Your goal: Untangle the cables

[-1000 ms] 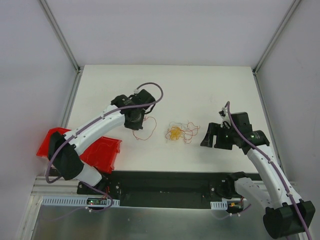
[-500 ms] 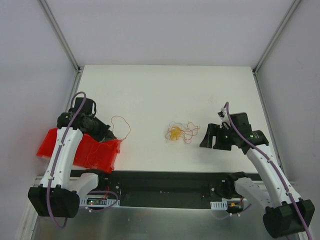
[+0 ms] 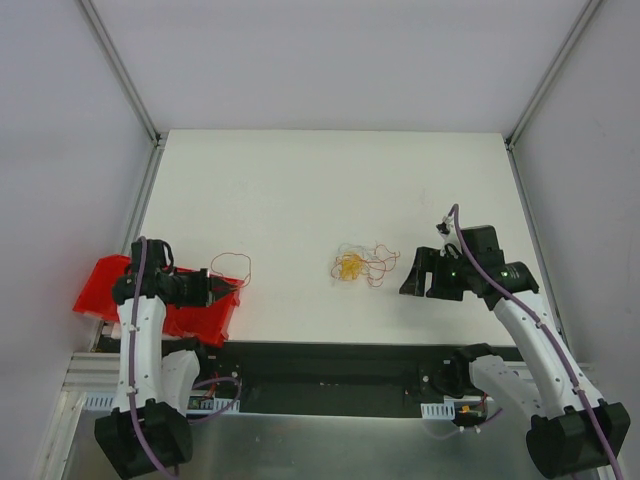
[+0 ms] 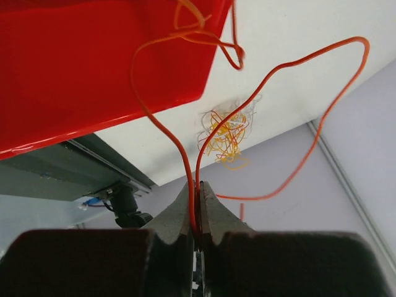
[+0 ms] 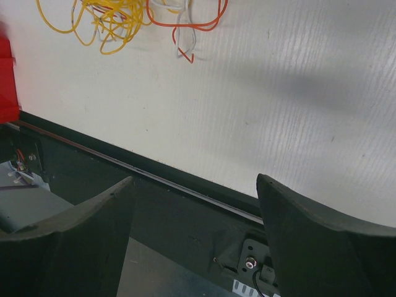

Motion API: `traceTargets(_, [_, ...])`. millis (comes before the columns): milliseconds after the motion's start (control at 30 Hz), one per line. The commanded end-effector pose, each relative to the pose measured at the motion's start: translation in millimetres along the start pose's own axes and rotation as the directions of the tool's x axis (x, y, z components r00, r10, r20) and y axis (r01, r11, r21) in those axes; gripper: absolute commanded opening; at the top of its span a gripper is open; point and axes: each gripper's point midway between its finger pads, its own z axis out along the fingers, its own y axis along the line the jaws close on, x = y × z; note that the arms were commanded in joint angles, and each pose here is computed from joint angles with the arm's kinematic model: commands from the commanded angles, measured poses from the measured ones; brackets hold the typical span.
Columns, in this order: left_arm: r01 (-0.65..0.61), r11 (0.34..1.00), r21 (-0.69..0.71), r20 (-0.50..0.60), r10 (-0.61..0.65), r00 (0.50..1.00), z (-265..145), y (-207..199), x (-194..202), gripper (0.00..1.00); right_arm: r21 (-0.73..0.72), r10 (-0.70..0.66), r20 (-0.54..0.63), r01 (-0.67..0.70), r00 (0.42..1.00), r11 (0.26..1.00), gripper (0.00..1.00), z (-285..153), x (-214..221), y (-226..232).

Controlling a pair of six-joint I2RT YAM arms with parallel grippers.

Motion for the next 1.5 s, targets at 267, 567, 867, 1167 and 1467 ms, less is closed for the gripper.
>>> traceTargets(267, [0.299, 0.903, -0.310, 0.360, -0.179, 0.916, -34.2, 35.0, -58.3, 0.00, -0.026, -0.033, 0.043, 0.035, 0.999, 0.999, 0.81, -6.5, -4.8, 5.7])
traceTargets(567, [0.360, 0.804, -0.473, 0.504, -0.088, 0.859, -53.3, 55.6, -87.3, 0.00, -0.035, -0.040, 0.020, 0.041, 0.999, 0.999, 0.81, -2.3, -2.8, 6.9])
traceTargets(867, [0.272, 0.818, -0.507, 0.484, 0.010, 0.875, -33.8, 87.2, -98.3, 0.00, -0.034, -0.042, 0.003, 0.042, 0.999, 0.999, 0.81, 1.6, -1.7, 6.5])
traceTargets(1167, [0.110, 0.757, -0.644, 0.480, 0.288, 0.829, -38.2, 94.0, -109.9, 0.00, -0.031, -0.033, -0.005, 0.033, 0.999, 0.999, 0.81, 4.7, -2.2, 5.2])
traceTargets(1467, [0.048, 0.697, -0.715, 0.473, 0.433, 0.767, -49.1, 79.8, -117.7, 0.15, -0.030, -0.028, -0.004, 0.028, 1.000, 0.999, 0.81, 4.3, -1.5, 5.5])
